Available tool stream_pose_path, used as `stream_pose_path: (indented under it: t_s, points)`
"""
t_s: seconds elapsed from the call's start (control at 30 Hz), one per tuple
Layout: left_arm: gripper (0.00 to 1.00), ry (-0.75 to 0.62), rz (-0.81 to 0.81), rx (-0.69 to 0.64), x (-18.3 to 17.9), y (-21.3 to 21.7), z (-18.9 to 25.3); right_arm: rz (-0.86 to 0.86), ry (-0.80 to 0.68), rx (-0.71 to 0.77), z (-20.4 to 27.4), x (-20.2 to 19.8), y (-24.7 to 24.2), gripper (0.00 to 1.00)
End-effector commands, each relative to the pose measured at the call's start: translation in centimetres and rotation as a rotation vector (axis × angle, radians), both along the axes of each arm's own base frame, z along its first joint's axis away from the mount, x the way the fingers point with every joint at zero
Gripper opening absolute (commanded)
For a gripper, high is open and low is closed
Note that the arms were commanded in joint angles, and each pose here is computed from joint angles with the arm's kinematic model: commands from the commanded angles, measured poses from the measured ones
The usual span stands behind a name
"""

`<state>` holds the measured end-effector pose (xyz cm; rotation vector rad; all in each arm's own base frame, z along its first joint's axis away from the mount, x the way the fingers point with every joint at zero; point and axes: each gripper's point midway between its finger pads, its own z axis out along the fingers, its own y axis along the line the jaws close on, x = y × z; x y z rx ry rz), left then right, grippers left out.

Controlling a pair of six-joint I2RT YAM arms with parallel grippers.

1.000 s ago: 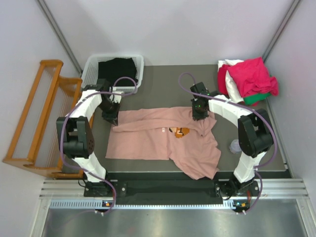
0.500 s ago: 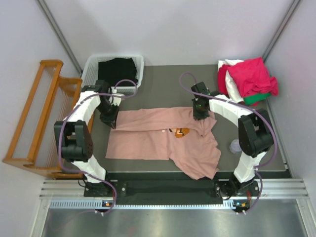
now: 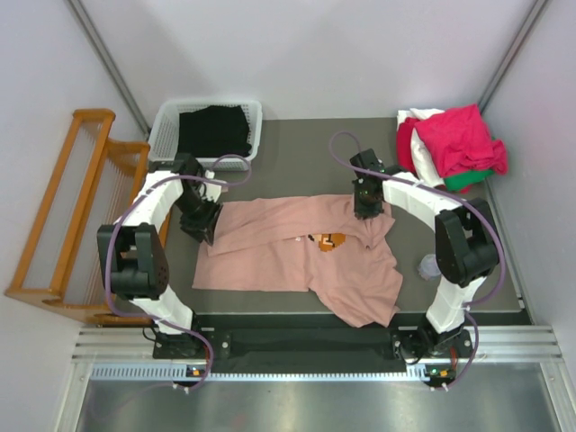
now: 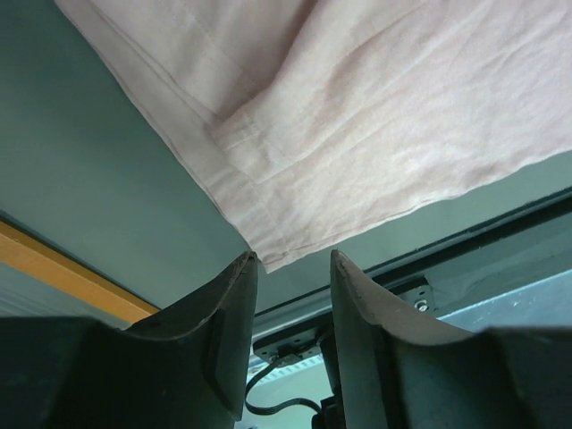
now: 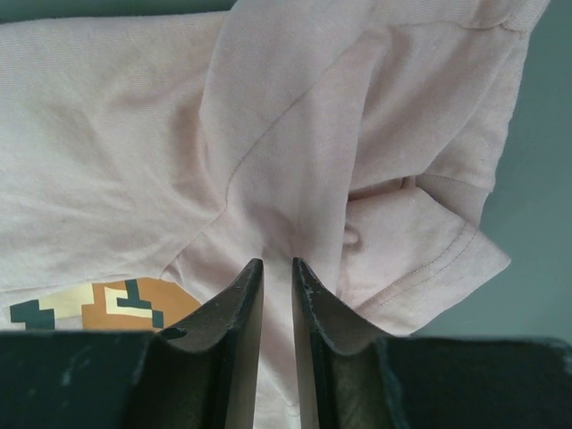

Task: Fold and stack the t-shirts
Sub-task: Fold the tshirt

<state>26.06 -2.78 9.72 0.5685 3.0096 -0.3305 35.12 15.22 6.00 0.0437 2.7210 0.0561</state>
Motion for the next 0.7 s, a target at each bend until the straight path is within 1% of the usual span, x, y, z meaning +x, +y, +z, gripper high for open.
stream_pose_path:
  t_s: [0.0, 0.1, 0.17, 0.2, 0.27, 0.3, 0.33, 0.37, 0.4, 0.47, 0.5, 0.53, 0.6, 0.67]
  points:
    - [0.42, -0.083, 0.048, -0.010, 1.4, -0.1, 1.2, -0.038, -0.105, 0.016, 3.8, 0.8, -0.6, 0.22]
    - [0.39, -0.059, 0.052, -0.056, 1.2, -1.0, 1.5, 0.000, -0.157, 0.018, 6.1, -0.8, -0.3, 0.27]
    - [0.39, -0.055, 0.041, -0.066, 0.4, -1.1, 1.7, 0.040, -0.168, 0.039, 7.3, -3.5, 0.1, 0.30]
    - [0.39, -0.054, 0.026, -0.063, 0.0, -1.0, 1.5, 0.086, -0.132, 0.024, 7.2, -5.8, 0.7, 0.31]
    - [0.40, -0.051, 0.013, -0.026, -1.4, -0.3, 1.0, 0.114, -0.120, 0.026, 7.3, -9.2, 0.6, 0.31]
    - [0.40, -0.052, 0.004, -0.006, -1.8, 0.1, 0.6, 0.164, -0.096, 0.047, 7.2, -11.2, 1.6, 0.32]
    - [0.40, -0.042, -0.004, 0.021, -2.8, 0.6, 0.1, 0.186, -0.064, 0.060, 6.9, -13.6, 1.1, 0.33]
    - [0.40, -0.031, -0.010, 0.028, -3.4, 0.7, -0.2, 0.212, -0.039, 0.088, 6.7, -15.1, 1.6, 0.34]
    - [0.40, -0.038, -0.027, 0.033, -4.0, 0.9, -0.1, 0.303, 0.008, 0.155, 6.6, -17.6, 3.3, 0.35]
    - [0.40, -0.018, -0.043, 0.042, -5.3, 1.1, -0.8, 0.384, 0.082, 0.182, 5.9, -21.2, 3.7, 0.38]
    - [0.40, -0.032, -0.054, 0.044, -5.6, 1.2, -0.7, 0.461, 0.127, 0.200, 5.7, -23.3, 4.6, 0.39]
    - [0.40, -0.022, -0.058, 0.046, -6.1, 1.2, -1.0, 0.488, 0.176, 0.175, 4.8, -24.8, 4.2, 0.40]
    - [0.40, -0.028, -0.056, 0.052, -6.1, 1.3, -1.2, 0.547, 0.217, 0.160, 4.0, -26.8, 4.4, 0.41]
    - [0.40, -0.026, -0.045, 0.070, -6.0, 1.6, -1.6, 0.561, 0.252, 0.159, 3.5, -27.8, 4.3, 0.43]
